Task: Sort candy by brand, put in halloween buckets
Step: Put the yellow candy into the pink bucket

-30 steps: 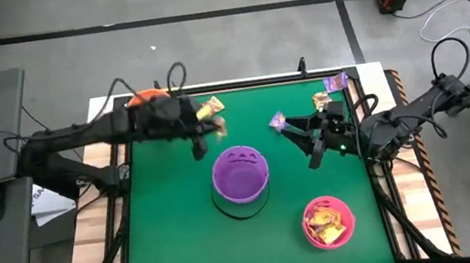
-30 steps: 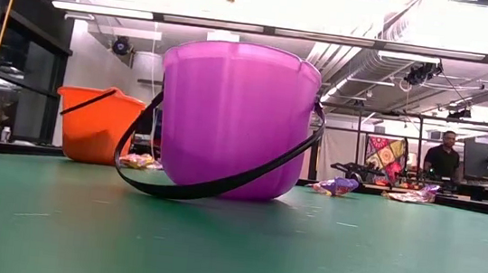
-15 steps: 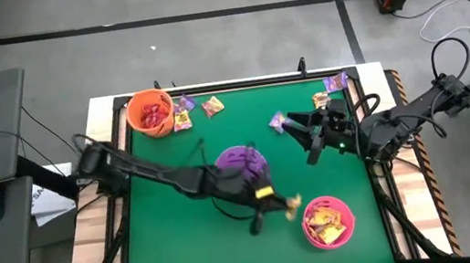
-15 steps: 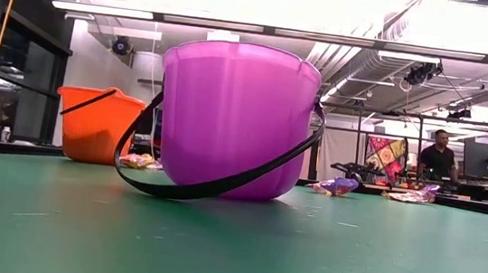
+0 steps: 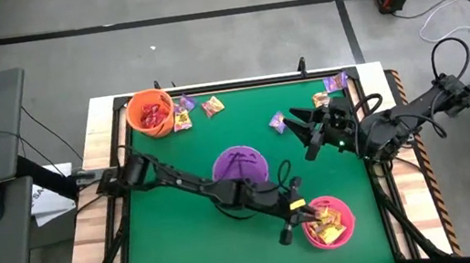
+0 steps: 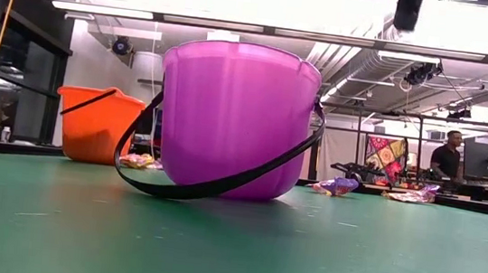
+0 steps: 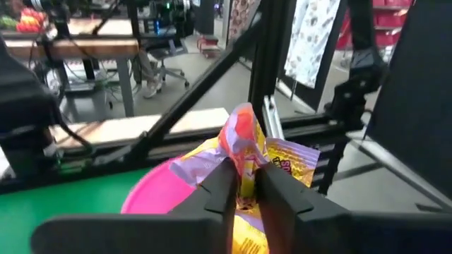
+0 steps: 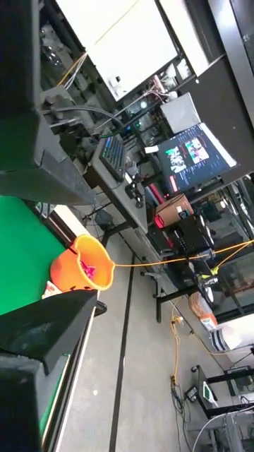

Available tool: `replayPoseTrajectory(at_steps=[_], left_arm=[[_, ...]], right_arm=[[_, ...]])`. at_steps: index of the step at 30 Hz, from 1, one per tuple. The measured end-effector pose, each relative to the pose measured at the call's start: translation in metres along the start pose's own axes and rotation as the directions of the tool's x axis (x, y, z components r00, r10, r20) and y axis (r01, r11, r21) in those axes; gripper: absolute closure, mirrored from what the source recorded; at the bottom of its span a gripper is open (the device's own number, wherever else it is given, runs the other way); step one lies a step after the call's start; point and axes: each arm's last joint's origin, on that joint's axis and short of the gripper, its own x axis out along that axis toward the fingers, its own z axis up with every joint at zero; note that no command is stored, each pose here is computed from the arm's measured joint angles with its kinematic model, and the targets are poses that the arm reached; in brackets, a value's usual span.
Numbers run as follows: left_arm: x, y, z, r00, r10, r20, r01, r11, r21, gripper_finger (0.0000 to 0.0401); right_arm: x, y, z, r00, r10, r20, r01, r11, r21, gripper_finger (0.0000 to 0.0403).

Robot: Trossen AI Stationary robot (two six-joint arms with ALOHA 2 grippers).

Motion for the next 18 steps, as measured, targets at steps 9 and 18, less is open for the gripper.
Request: replayPoseTrajectory(at_steps=[9,18], left_arm=[[-0.001,0.009,0.002,0.999,0.018,-0.048,-0.019,1.000,-0.011,0.0241],[-0.058,0.039,0.054,0.951,0.085,-0.297,-0.071,0.996,0.058,0.0191]], right_arm=[[0.000,0.000,0.000,1.000,0.000,-0.001,0.000,1.000,-0.006,0.0202],[0.000,0.000,0.000,1.000,0.001,0.001,-0.001,1.000,-0.030,0.0202]])
